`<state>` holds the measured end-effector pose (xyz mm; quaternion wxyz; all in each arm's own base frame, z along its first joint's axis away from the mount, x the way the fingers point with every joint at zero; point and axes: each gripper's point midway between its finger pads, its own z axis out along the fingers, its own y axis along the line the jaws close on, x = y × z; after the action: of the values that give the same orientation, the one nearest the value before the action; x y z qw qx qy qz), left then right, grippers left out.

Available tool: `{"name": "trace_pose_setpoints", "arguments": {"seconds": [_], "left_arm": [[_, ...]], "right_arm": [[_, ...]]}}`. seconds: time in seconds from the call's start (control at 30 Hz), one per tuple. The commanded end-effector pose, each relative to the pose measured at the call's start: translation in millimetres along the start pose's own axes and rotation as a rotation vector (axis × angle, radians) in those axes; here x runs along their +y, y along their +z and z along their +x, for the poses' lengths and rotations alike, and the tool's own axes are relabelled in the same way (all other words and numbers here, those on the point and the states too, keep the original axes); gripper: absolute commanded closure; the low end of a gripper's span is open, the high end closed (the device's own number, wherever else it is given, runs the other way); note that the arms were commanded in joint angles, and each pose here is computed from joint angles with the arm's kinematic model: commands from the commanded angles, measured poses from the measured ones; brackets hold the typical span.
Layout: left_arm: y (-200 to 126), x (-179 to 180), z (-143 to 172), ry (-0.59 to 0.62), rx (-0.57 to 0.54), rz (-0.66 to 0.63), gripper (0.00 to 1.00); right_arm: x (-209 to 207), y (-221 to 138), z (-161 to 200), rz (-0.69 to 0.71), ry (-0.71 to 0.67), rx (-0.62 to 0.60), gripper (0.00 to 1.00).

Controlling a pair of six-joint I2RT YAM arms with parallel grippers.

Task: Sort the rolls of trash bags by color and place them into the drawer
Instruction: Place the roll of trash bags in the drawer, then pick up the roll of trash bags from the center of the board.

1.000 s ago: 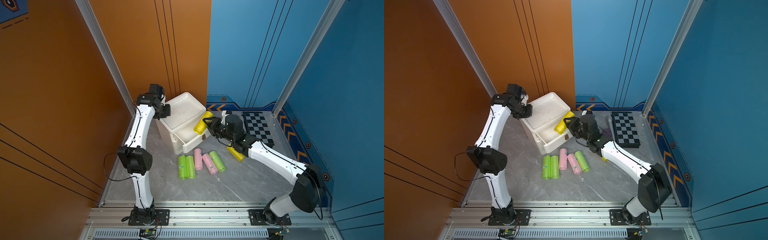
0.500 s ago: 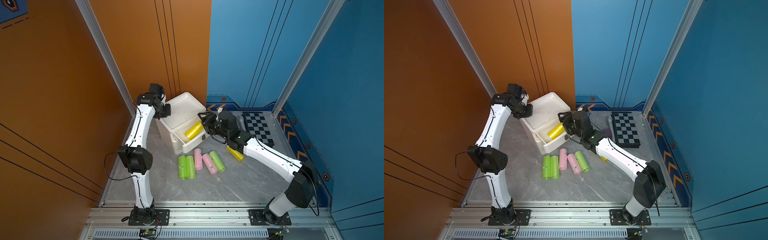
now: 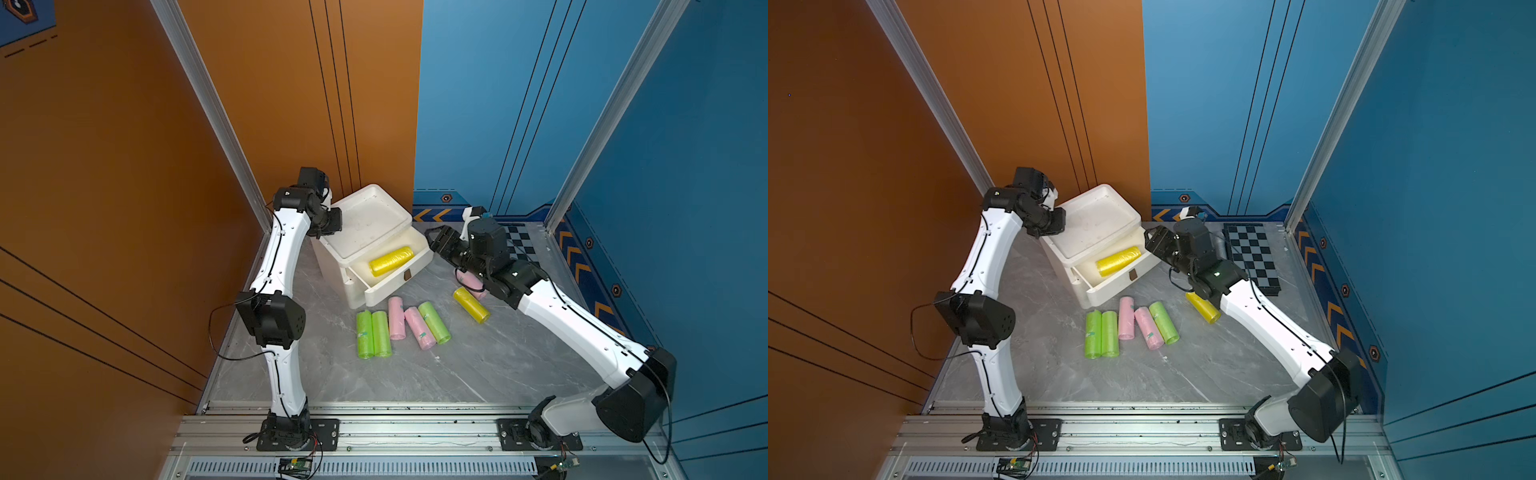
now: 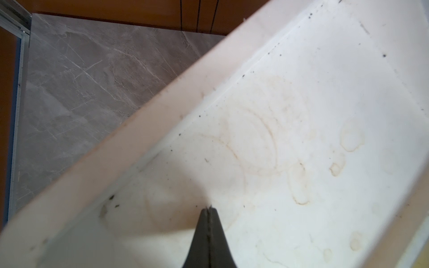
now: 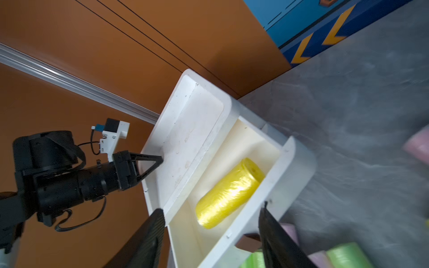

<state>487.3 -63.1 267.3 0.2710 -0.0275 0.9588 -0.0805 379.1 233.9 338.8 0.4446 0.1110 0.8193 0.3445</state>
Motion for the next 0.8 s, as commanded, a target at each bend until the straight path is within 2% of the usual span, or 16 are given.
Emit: {"name": "trace_pose_setpoints", "arguments": {"seconds": [0.0, 0.2, 0.3, 0.53, 0.77], "left_arm": [[22, 6, 28, -0.023, 0.137, -0.011, 1.0], [24, 3, 26, -0.025, 0.135, -0.001, 1.0], [24, 1, 25, -0.024, 0.134, 0.002, 1.0], [28, 5, 27, -0.022, 0.146, -0.004, 1.0], [27, 8, 29, -0.022, 0.148, -0.009, 1.0]], "right_arm": [[-78, -16, 40, 0.215, -0.42, 0.224, 0.31], [-155, -9, 77, 0.314, -0.662, 0.408, 0.27], [-181, -3, 86, 0.369, -0.721, 0.468, 0.24], [-217, 16, 89, 0.424, -0.706, 0.553, 0.23], [-240, 31, 115, 0.366, -0.619, 0.678, 0.22]]}}
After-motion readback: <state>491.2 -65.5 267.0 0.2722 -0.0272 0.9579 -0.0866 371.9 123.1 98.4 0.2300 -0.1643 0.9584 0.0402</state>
